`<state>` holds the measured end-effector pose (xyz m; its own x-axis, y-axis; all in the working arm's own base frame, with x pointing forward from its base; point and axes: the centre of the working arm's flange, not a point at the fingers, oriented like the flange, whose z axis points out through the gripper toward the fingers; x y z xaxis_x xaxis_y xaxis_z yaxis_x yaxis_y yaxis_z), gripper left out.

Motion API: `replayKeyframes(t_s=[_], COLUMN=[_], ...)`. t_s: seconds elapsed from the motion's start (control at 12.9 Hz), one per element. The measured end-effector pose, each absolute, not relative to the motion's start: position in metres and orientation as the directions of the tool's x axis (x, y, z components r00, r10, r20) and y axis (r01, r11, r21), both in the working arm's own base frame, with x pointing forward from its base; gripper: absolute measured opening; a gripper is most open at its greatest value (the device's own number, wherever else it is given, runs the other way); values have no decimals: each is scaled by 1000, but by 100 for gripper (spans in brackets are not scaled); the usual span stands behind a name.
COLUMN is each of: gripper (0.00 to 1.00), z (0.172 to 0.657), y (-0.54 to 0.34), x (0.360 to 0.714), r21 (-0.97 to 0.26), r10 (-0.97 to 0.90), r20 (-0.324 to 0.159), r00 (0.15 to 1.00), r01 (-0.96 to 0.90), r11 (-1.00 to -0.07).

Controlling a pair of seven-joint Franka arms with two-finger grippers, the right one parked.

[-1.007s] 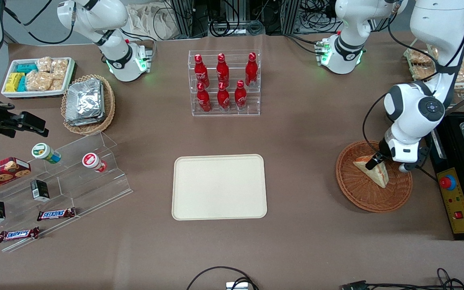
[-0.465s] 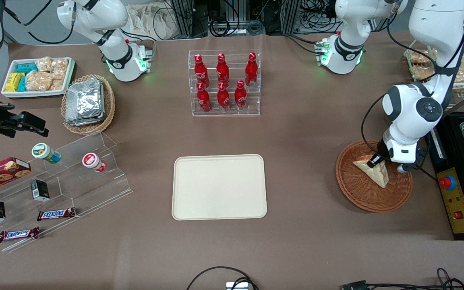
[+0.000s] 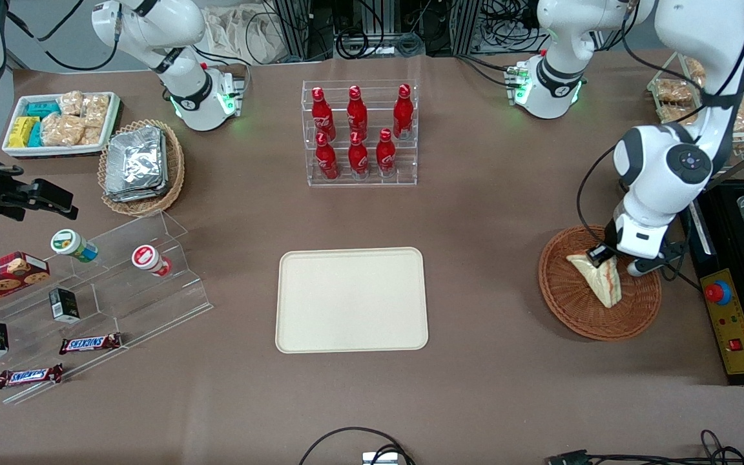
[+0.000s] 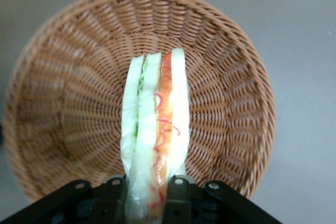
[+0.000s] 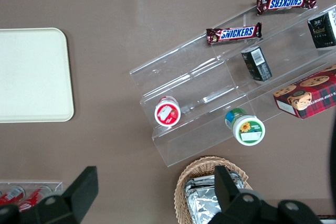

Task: Place sandwich from basket to tray
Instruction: 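Close the left gripper on the sandwich and lift it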

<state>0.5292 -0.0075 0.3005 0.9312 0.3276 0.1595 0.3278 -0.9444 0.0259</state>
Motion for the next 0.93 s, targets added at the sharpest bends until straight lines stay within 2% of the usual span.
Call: replayKeyframes(t_s=[0.23,0.54,0.93], gripper=[17,17,17], z=[341,382,444], y=[-11,-55,-141], x=[530,543,557], r21=[-18,-46,-45], r10=[192,77,-62], r20=[162,109,114], r00=[968,991,992], r01=[198,82,-57], r11=[-980,-996,-997])
